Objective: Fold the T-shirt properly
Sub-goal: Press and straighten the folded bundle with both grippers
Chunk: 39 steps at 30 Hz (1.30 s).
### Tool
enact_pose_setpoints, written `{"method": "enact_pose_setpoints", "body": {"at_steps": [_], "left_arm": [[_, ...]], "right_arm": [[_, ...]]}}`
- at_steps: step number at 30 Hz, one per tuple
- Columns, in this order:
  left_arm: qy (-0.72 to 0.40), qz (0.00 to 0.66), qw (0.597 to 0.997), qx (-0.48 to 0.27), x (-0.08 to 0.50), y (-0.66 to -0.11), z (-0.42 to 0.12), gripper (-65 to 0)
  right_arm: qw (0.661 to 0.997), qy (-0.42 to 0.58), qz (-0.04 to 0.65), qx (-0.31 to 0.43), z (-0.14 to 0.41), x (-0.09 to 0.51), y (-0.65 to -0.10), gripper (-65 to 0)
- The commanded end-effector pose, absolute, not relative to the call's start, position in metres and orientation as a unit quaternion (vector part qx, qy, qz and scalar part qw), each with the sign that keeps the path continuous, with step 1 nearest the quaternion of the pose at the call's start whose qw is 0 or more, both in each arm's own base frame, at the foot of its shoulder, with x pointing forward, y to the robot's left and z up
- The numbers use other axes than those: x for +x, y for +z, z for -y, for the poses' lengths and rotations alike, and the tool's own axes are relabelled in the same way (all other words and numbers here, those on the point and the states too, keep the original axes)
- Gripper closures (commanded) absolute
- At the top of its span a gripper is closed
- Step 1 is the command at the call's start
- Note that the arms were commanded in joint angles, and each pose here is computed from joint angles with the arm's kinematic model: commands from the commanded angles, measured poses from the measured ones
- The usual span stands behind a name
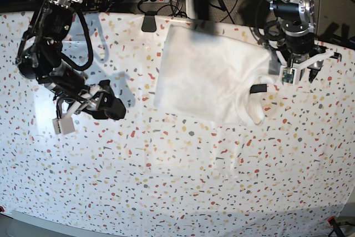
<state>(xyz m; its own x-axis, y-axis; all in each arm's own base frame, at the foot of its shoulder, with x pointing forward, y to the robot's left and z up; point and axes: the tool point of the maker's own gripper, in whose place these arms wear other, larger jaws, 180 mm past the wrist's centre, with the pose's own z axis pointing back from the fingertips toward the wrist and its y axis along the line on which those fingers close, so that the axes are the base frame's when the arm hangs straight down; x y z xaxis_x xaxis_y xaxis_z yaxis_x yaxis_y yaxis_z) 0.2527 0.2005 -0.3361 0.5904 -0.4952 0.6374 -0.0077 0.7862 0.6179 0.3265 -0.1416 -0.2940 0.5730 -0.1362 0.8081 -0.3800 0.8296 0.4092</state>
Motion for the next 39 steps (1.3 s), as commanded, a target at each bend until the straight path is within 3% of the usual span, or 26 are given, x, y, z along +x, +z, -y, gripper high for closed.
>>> {"method": "enact_pose_setpoints", "body": {"at_steps": [1, 4, 8, 10, 13, 19, 25, 32, 39], "left_arm": [[-0.14, 0.445, 0.836, 0.289, 0.257, -0.328, -0.2, -19.6], [-0.138, 0.432, 0.862, 0.228, 0.253, -0.344, -0.184, -15.6], [-0.144, 0.406, 0.891, 0.141, 0.246, -0.363, -0.159, 0.0], [-0.14, 0.404, 0.897, 0.11, 0.244, -0.367, -0.15, 0.0], [-0.125, 0.407, 0.902, 0.072, 0.243, -0.369, -0.14, 0.0], [-0.115, 0.427, 0.895, 0.054, 0.246, -0.389, -0.143, 0.0], [-0.118, 0.398, 0.908, 0.058, 0.25, -0.437, -0.141, 0.0], [-0.112, 0.425, 0.898, 0.034, 0.301, -0.439, -0.117, 0.0], [-0.112, 0.449, 0.885, -0.052, 0.351, -0.435, -0.069, 0.0]], "right_arm": [[0.824, 0.091, 0.476, 0.293, 0.133, 0.332, -0.278, -34.2], [0.823, 0.128, 0.459, 0.309, 0.103, 0.33, -0.282, -32.5], [0.815, 0.183, 0.475, 0.277, 0.07, 0.339, -0.287, -12.0], [0.799, 0.207, 0.502, 0.259, 0.054, 0.347, -0.282, -0.7], [0.792, 0.245, 0.508, 0.235, 0.03, 0.356, -0.287, 0.0], [0.825, 0.281, 0.437, 0.225, -0.006, 0.373, -0.338, 0.0], [0.851, 0.283, 0.409, 0.168, 0.018, 0.379, -0.37, 0.0], [0.874, 0.242, 0.399, 0.132, 0.079, 0.366, -0.386, 0.0], [0.859, 0.226, 0.428, 0.166, 0.067, 0.322, -0.382, 0.0]]}}
